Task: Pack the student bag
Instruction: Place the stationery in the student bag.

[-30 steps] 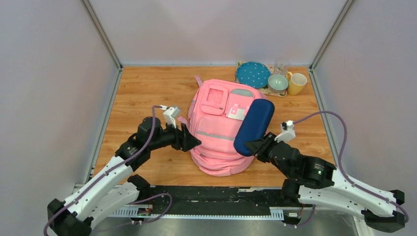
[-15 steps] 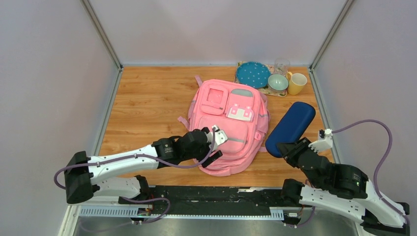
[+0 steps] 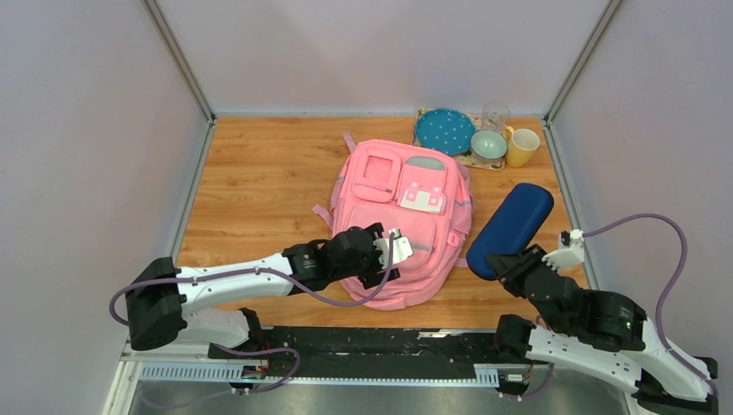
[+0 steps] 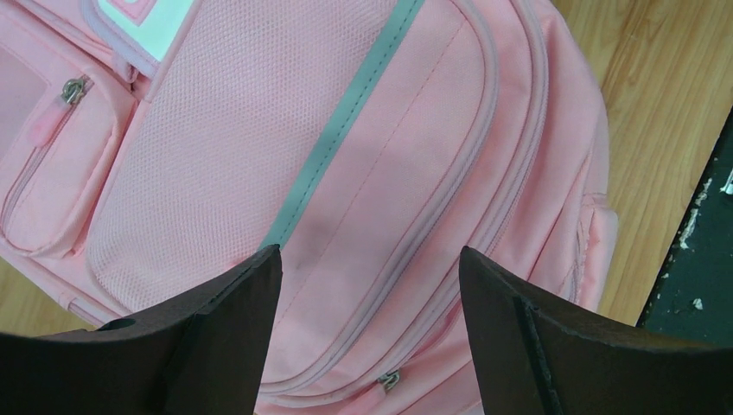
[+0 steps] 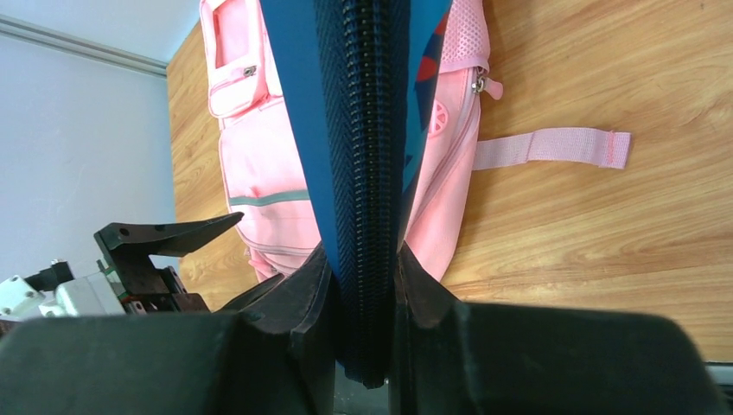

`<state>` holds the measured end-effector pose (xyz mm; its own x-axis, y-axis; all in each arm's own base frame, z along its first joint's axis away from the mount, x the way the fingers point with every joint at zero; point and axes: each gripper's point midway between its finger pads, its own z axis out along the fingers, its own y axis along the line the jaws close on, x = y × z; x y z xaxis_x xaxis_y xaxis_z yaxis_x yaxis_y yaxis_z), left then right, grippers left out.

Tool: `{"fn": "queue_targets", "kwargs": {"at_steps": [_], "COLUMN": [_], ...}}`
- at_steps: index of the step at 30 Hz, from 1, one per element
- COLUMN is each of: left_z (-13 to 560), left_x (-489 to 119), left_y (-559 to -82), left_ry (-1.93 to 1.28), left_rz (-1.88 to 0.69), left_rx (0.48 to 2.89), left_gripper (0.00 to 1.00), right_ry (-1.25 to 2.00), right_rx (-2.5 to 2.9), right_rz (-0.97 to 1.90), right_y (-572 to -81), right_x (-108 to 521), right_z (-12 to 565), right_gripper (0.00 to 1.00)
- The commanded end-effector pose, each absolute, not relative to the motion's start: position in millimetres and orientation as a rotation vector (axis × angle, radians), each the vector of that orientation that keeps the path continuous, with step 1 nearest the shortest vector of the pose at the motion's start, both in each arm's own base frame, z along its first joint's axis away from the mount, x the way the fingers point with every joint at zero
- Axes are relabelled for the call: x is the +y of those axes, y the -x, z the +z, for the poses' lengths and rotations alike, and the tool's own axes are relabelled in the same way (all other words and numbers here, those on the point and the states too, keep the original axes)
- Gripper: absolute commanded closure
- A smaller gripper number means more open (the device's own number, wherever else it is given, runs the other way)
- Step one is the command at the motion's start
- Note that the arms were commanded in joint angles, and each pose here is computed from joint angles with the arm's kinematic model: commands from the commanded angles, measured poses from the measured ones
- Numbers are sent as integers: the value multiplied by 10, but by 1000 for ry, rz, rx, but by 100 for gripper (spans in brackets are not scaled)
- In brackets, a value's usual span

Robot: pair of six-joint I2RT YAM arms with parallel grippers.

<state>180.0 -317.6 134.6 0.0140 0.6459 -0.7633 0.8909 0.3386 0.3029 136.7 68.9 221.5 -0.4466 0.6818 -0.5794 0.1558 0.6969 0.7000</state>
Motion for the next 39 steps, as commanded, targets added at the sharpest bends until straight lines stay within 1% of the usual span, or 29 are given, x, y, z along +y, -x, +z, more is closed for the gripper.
{"fn": "queue_targets", "kwargs": {"at_steps": [1,8,14,17,18,20,21,23,24,26,27,29,30,39], "left_z": [1476,1263,1177,1181,1178,1181,1184,1163,1140,1132,1115,1162,1212,1754], "left_x": [-3399,-3439,-3406,-3363,-3350,-3339,-3344,-3352,-3362,-3383,-3383,-3383,-3378,-3325], "left_y": [-1756,-1831,-1884,-2006,-2032,-2082,-2088,-2108,-2109,-2107,-2113,-2131,-2146,-2242], "left_ry": [-1347,-1344,-1305,-1249,-1241,-1225,-1225,-1228,-1236,-1243,-1241,-1206,-1181,-1000], "left_rz": [-455,-410,-383,-306,-290,-259,-254,-243,-240,-239,-233,-233,-234,-263], "left_rx": [1636,1694,1678,1707,1712,1714,1711,1713,1719,1728,1737,1760,1760,1693], "left_gripper": [18,18,19,30,38,44,51,57,68,78,88,94,100,100], "right_ry": [-698,-696,-704,-703,-703,-704,-705,-705,-705,-706,-706,-705,-702,-700], "right_rx": [1920,1928,1924,1924,1927,1930,1932,1938,1940,1947,1947,1950,1953,1993], "right_rz": [757,791,809,811,810,811,811,815,814,816,818,823,821,795], "right_y": [-1435,-1424,-1419,-1416,-1414,-1411,-1410,-1403,-1403,-1395,-1393,-1387,-1383,-1320], "right_x": [753,821,827,825,827,833,836,845,849,856,856,862,858,786], "right_z": [2287,2270,2264,2258,2249,2237,2231,2219,2212,2202,2199,2202,2197,2112], "right_gripper": [100,100,100,99,99,99,99,100,100,100,100,100,100,100]}}
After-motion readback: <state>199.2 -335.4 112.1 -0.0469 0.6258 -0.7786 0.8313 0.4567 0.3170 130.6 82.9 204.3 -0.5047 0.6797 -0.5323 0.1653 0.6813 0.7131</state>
